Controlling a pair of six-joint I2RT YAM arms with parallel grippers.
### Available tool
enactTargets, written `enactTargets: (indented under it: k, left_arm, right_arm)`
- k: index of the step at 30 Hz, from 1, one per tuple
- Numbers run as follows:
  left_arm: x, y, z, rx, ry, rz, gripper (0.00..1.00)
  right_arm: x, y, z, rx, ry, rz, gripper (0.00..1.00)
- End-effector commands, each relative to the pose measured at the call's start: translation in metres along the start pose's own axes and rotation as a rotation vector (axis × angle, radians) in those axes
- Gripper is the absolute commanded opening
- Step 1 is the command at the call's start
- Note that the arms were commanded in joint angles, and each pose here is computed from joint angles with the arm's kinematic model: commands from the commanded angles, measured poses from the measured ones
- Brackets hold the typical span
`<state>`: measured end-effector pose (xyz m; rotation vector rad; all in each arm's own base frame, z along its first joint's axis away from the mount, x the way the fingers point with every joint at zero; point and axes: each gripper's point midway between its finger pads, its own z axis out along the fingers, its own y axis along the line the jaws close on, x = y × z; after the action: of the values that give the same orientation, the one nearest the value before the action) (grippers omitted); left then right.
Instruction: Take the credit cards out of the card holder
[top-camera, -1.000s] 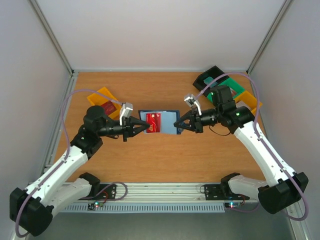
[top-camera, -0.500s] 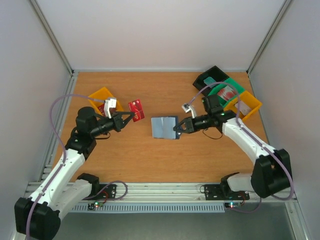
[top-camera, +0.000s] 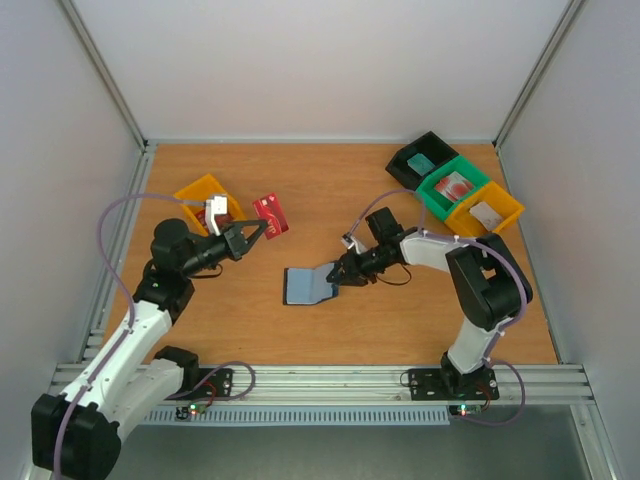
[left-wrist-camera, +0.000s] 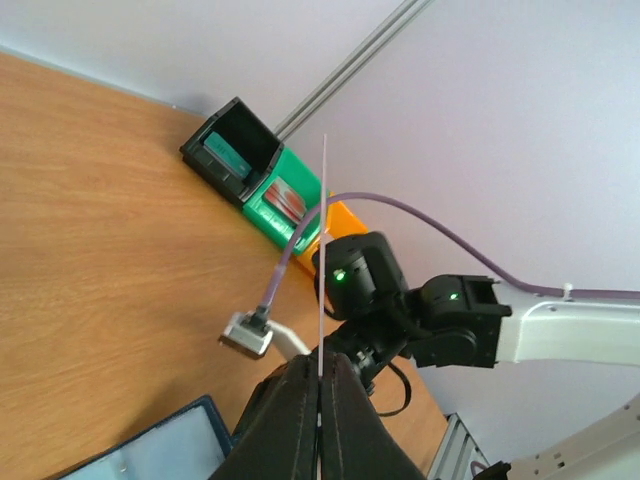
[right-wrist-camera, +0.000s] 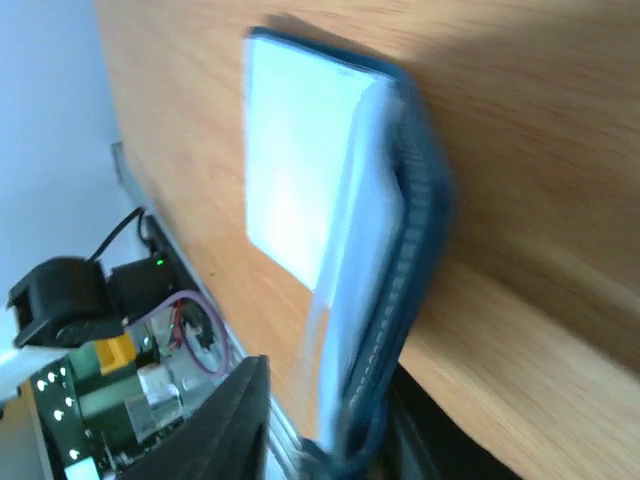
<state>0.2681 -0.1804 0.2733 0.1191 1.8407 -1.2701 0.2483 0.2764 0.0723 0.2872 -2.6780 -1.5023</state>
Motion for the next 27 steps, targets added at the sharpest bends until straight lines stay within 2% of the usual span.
enactTargets:
  k: [1,4,8,11,13,16,18,20,23,27]
  left_arm:
    - [-0.026,-0.024,-0.006,0.064,-0.097,0.059,0.0]
    - [-0.03,-0.032,-0.008,0.09,-0.107,0.08,0.0]
    - [-0.033,-0.037,-0.012,0.105,-0.133,0.096,0.0]
    - [-0.033,-0.042,-0.015,0.116,-0.133,0.101,0.0]
    - [-0.034,-0.049,-0.017,0.136,-0.132,0.123,0.0]
    - [-0.033,-0.055,-0.02,0.162,-0.136,0.149,0.0]
    - [-0.031,-0.058,-0.02,0.183,-0.131,0.158,0.0]
    - [-0.029,-0.063,-0.022,0.21,-0.123,0.17,0.0]
    - [-0.025,-0.074,-0.025,0.263,-0.11,0.206,0.0]
    - [-0.019,-0.089,-0.032,0.329,-0.086,0.249,0.0]
  right_arm:
    - [0.001,-0.025,-0.014,0.129,-0.022,0.068,0.35]
    - [0.003,-0.036,-0.037,0.231,-0.057,0.091,0.49]
    - [0.006,-0.046,-0.081,0.518,-0.084,0.045,0.58]
    - [0.001,-0.024,-0.122,0.649,-0.166,-0.047,0.6]
    - [-0.009,0.009,-0.143,0.656,-0.249,-0.157,0.63]
    - [-0.015,0.094,-0.139,0.493,-0.325,-0.47,0.63]
    - [-0.004,0.166,-0.119,0.226,-0.316,-0.68,0.64]
    - [0.007,0.216,-0.107,0.007,-0.31,-0.821,0.67]
    - [-0.002,0.249,-0.1,-0.151,-0.343,-0.881,0.68]
    - [-0.015,0.262,-0.085,-0.207,-0.324,-0.894,0.67]
